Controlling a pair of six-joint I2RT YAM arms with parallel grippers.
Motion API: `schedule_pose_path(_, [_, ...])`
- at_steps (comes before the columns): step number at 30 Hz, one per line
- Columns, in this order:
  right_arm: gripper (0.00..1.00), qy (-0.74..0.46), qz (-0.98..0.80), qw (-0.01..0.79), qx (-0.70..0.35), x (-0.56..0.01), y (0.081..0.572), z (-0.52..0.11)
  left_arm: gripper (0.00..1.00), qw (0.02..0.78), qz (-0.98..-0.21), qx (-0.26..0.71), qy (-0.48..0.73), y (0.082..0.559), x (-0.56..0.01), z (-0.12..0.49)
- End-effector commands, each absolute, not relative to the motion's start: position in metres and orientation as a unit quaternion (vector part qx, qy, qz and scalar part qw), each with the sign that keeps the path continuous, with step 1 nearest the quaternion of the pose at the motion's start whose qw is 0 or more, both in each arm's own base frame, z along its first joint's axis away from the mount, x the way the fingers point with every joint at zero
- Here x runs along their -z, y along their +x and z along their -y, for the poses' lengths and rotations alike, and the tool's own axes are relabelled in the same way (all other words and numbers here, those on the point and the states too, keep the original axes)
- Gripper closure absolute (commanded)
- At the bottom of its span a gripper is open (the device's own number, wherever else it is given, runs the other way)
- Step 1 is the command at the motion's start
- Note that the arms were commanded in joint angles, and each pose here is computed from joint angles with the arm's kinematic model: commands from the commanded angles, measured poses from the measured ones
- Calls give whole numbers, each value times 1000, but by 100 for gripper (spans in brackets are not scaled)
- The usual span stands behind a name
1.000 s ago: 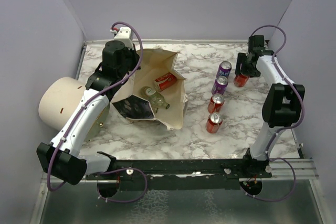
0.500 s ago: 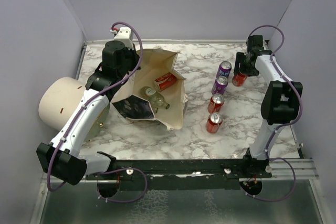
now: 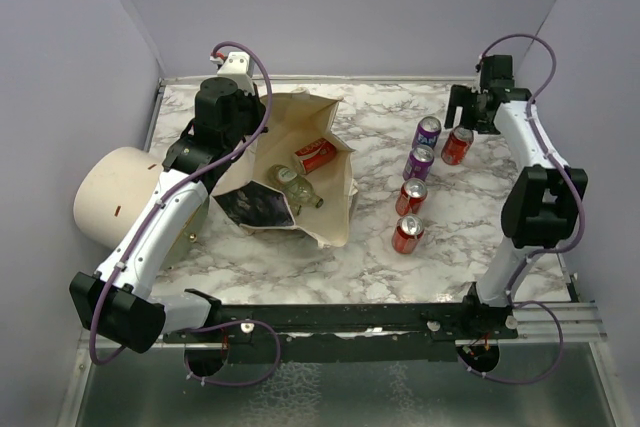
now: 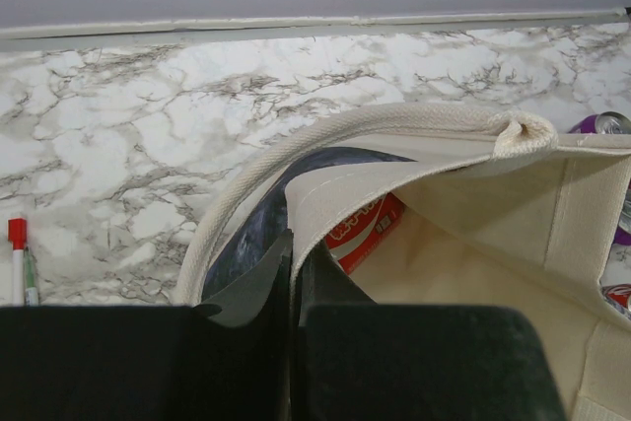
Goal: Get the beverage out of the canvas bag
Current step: Place the drink at the center of the board.
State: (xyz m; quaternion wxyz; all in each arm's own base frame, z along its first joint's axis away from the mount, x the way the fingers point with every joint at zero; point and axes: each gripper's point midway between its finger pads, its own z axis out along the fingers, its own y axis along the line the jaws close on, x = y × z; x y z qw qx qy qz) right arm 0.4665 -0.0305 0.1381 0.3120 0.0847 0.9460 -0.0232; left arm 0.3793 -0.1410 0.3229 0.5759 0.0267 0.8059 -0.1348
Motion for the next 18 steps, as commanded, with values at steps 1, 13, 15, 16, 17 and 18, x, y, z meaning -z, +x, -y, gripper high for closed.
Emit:
schedule_pose_path(1, [14, 68, -899, 429, -55, -236, 466, 4, 100, 602, -783, 153, 35, 381, -348, 146])
schedule_pose_path(13, [21, -341, -704, 513, -353, -334, 337, -259, 100, 597, -787, 153, 33, 383, -343, 147])
schedule_pose_path(15, [23, -376, -677, 505, -381, -332, 313, -293, 100, 597, -787, 152, 32, 383, -343, 147])
schedule_pose_path(16, [25, -388, -668, 498, -394, -330, 302, -308, 100, 597, -787, 152, 32, 383, -343, 146])
schedule_pose_path(17, [28, -399, -660, 492, -403, -326, 293, -322, 100, 597, -787, 151, 31, 384, -343, 146])
schedule_pose_path(18, [33, -408, -659, 484, -406, -319, 286, -336, 100, 596, -788, 151, 31, 384, -343, 146])
